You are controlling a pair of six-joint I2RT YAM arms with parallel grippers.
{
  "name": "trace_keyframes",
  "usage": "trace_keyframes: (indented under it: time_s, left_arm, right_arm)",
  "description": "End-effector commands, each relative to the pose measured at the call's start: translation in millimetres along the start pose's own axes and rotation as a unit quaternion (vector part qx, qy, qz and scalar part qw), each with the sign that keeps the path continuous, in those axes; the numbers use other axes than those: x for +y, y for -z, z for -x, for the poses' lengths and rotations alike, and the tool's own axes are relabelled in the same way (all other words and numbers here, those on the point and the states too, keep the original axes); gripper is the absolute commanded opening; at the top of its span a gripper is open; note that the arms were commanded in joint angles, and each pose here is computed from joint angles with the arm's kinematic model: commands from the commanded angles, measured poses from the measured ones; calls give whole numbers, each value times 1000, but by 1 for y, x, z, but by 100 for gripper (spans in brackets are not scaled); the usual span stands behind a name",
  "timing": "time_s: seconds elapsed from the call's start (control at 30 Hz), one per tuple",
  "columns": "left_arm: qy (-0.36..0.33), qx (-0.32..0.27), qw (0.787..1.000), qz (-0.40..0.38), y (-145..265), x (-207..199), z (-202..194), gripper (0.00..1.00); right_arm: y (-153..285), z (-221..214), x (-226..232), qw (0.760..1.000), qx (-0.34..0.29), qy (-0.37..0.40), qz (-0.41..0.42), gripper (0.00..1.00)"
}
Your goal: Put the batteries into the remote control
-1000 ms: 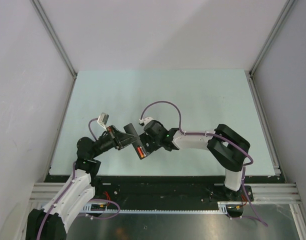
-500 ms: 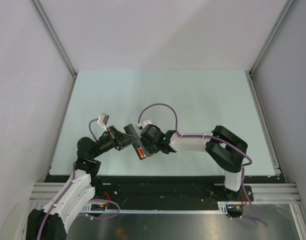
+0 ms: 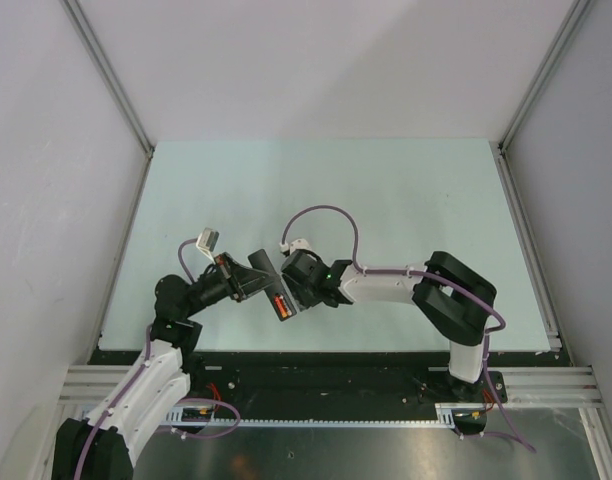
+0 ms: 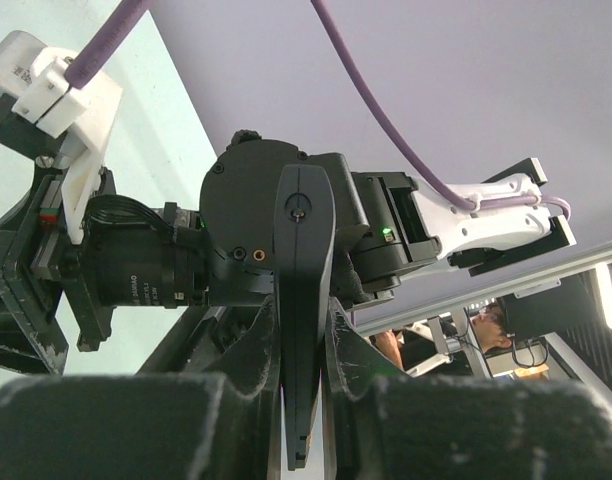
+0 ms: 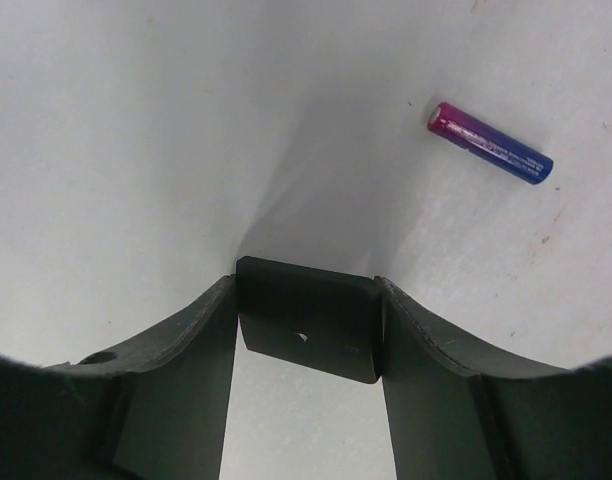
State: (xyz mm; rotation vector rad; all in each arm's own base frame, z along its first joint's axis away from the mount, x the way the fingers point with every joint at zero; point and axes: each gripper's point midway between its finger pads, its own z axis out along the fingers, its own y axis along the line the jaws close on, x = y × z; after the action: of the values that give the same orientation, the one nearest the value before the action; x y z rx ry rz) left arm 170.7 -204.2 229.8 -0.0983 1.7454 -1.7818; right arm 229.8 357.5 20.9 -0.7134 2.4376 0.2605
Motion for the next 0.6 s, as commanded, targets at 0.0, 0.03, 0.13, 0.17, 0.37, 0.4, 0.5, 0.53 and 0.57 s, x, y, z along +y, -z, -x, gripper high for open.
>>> trace_keyframes:
  time_s: [0.0, 0.03, 0.13, 0.17, 0.37, 0.4, 0.5, 0.53, 0.57]
  left_arm:
    - [-25, 1, 1000, -15, 1, -8, 1, 0]
    - [-25, 2, 1000, -16, 1, -8, 0, 0]
    - [-26, 2, 1000, -17, 1, -9, 1, 0]
    - [-24, 2, 1000, -16, 1, -8, 1, 0]
    - [-20, 0, 1000, -10, 0, -4, 2, 0]
    - [-20, 0, 1000, -9, 0, -4, 2, 0]
    - [-18, -4, 1000, -6, -1, -3, 4, 0]
    - [-18, -4, 1000, -6, -1, -2, 4, 0]
    - [-18, -4, 1000, -6, -1, -3, 4, 0]
  right_arm:
    - [12, -17, -23, 998, 35, -30, -37, 26]
    - [14, -15, -23, 998, 32, -43, -31, 25]
    - [27, -4, -30, 994, 14, -103, -22, 24]
    - [29, -2, -34, 992, 9, -123, -24, 24]
    - [39, 10, -90, 941, -38, -333, -44, 23]
    - [38, 12, -109, 927, -52, -365, -61, 23]
    - [38, 19, -136, 890, -85, -440, -84, 24]
    - [37, 19, -142, 883, -88, -453, -92, 27]
    - [33, 18, -146, 875, -89, -466, -98, 28]
